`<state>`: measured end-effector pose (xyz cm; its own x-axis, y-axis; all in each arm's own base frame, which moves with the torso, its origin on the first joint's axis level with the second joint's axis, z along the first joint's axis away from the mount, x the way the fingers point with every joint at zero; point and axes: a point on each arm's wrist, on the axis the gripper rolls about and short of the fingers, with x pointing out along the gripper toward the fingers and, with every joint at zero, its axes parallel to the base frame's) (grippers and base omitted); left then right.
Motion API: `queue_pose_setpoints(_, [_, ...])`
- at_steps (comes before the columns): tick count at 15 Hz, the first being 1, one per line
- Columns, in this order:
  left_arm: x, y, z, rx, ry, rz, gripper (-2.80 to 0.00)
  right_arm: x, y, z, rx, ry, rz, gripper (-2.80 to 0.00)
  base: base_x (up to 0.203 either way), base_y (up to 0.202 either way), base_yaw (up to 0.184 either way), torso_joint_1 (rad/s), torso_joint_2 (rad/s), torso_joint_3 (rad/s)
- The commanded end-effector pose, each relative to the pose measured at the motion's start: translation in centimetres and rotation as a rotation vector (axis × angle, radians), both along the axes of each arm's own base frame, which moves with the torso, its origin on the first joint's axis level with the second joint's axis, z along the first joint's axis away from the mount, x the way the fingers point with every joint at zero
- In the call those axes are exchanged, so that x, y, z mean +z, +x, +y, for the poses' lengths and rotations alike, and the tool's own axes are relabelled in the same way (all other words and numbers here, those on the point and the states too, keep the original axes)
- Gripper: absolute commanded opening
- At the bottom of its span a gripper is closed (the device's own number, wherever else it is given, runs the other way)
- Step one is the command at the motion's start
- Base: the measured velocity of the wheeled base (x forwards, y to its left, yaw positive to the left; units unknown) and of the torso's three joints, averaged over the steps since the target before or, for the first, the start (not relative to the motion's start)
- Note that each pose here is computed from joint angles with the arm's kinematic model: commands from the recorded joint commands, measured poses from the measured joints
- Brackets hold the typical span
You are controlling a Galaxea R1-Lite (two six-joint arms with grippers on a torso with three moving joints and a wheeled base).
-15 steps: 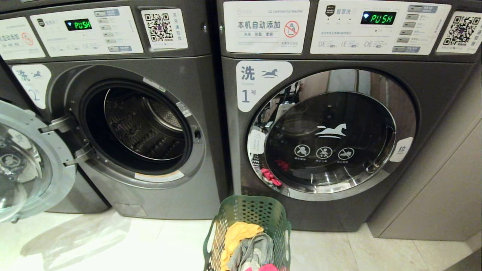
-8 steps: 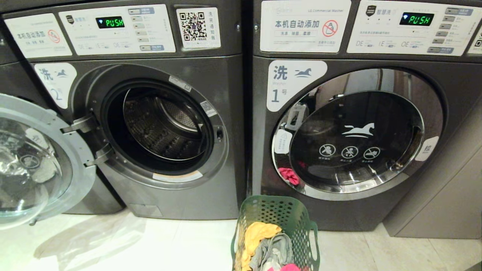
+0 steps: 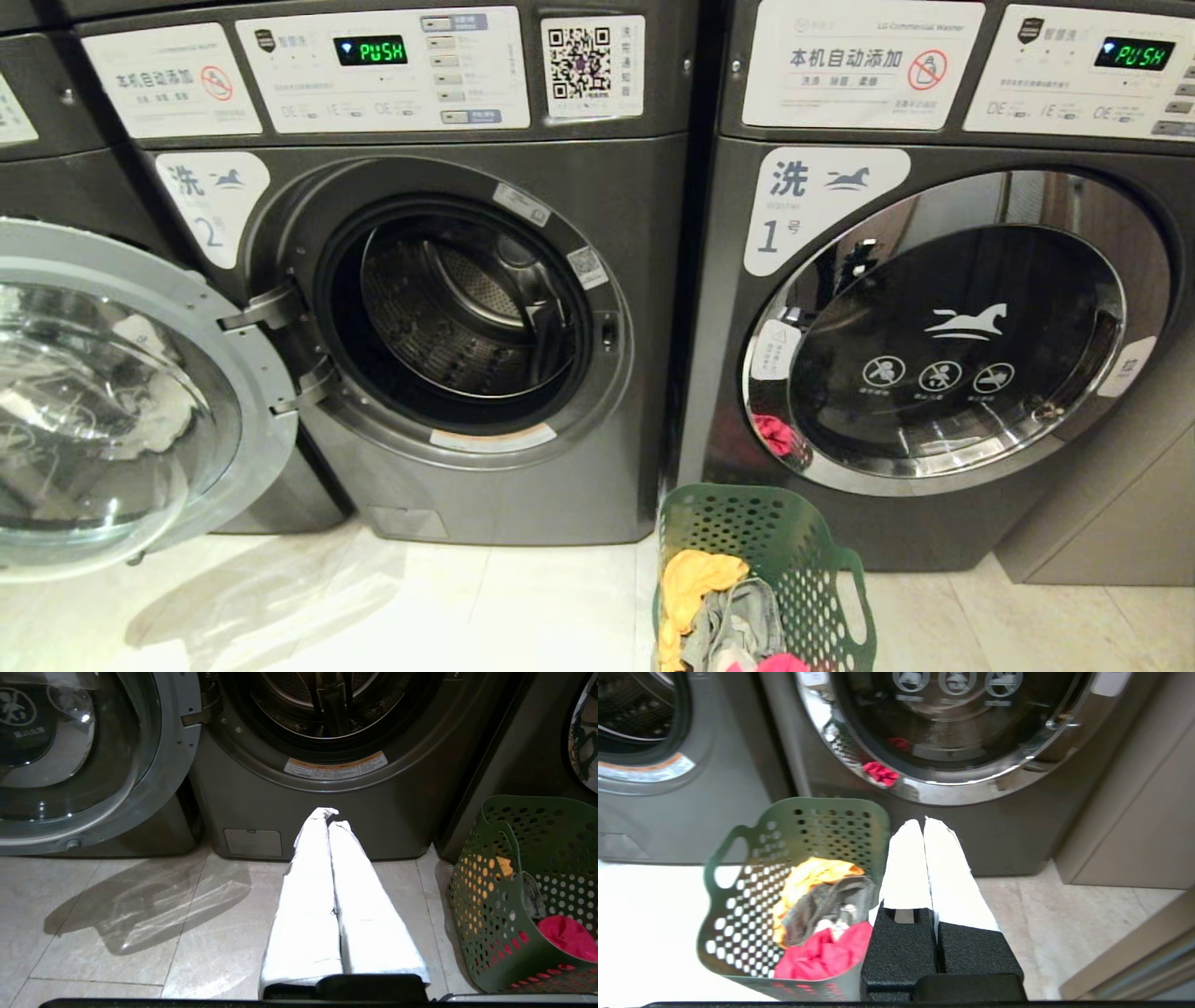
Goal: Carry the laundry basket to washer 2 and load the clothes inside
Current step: Place the clothes into the washing machine
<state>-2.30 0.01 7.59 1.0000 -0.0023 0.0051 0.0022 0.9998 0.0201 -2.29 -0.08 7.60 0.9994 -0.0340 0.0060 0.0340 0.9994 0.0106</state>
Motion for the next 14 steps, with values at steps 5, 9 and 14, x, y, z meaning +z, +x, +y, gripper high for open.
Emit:
queue_pose_setpoints(5, [-0.01, 0.01, 0.00, -0.001, 0.003, 0.000, -2.80, 0.01, 0.01, 0.00, 0.002, 0.000, 0.000, -2.80, 0.000, 0.196, 0.000, 0.001, 0.00, 0.003])
queue_pose_setpoints(9, [0.03, 0.00, -0.01, -0.004, 0.000, -0.001, -2.80, 0.01, 0.01, 0.00, 0.003, 0.000, 0.000, -2.80, 0.000, 0.197, -0.002, 0.003, 0.00, 0.001])
queue_pose_setpoints(14, [0.00, 0.01, -0.01, -0.002, 0.003, 0.000, -2.80, 0.01, 0.01, 0.01, 0.005, 0.000, 0.000, -2.80, 0.000, 0.195, -0.002, 0.001, 0.00, 0.003])
